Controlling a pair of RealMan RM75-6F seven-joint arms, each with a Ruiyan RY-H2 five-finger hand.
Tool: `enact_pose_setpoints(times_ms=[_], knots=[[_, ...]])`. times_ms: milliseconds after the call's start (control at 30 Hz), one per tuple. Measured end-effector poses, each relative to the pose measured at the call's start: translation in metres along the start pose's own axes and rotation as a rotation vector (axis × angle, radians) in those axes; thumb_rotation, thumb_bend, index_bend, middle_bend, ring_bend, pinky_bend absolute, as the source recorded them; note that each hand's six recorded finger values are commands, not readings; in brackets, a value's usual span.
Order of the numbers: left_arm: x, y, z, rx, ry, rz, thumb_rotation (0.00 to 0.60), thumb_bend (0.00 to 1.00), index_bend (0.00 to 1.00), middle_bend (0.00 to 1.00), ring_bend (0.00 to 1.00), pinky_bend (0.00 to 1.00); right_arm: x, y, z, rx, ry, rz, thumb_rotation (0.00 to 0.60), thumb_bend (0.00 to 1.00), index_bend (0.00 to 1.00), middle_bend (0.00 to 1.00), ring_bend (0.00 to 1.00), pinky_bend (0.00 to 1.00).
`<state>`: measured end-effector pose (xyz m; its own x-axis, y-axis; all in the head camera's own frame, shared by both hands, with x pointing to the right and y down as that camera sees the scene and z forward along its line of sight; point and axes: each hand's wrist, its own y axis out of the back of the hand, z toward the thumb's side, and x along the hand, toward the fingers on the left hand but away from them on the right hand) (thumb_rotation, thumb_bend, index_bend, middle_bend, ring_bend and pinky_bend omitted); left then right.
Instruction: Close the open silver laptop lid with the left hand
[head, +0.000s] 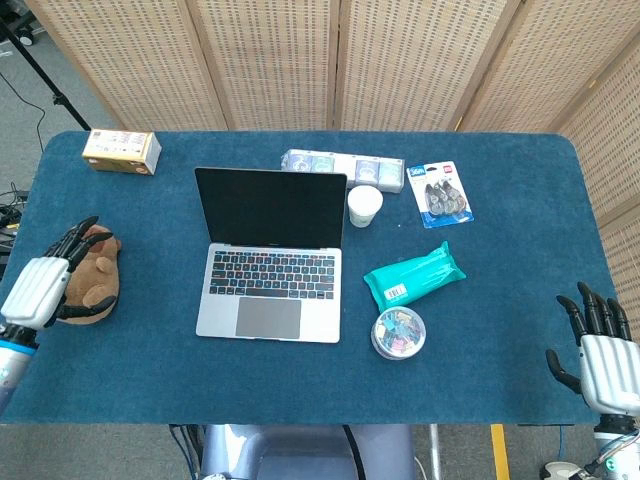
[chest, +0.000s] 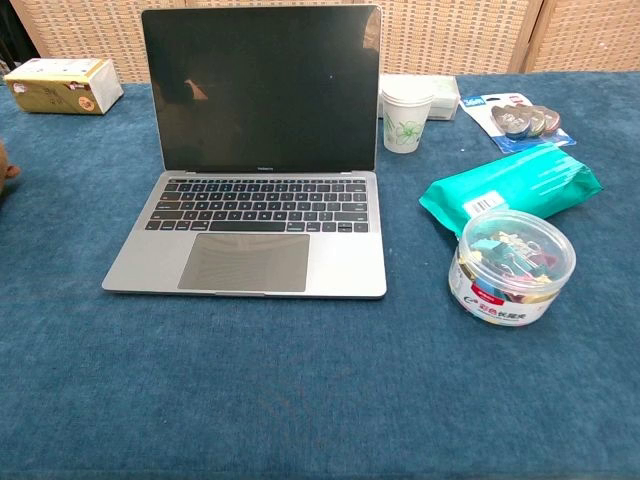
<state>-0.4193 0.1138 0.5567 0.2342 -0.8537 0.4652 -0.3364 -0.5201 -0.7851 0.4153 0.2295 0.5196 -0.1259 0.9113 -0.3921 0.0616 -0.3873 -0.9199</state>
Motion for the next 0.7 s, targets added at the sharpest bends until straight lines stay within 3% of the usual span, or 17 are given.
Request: enact_pose_setpoints(times_ms=[133, 367, 700], knots=[[0.035, 0.01, 0.001, 0.058, -0.02, -0.059, 0.6, 0.19, 0.16, 0.02, 0.06, 0.15, 0.001, 0.0, -0.001, -0.001, 0.0, 0.003, 0.6, 0.38, 0.14, 0.0, 0.0, 0.0], [0.084, 0.033, 0.017, 0.16, -0.072, 0.004, 0.6, 0.19, 0.16, 0.02, 0.06, 0.15, 0.003, 0.0, -0.002, -0.003, -0.004, 0.005, 0.6, 0.38, 0.14, 0.0, 0.0, 0.0], [0.109, 0.039, 0.053, 0.204, -0.148, 0.031, 0.6, 0.19, 0.16, 0.01, 0.05, 0.14, 0.004, 0.0, -0.002, -0.007, -0.001, 0.011, 0.6, 0.37, 0.14, 0.0, 0.0, 0.0]])
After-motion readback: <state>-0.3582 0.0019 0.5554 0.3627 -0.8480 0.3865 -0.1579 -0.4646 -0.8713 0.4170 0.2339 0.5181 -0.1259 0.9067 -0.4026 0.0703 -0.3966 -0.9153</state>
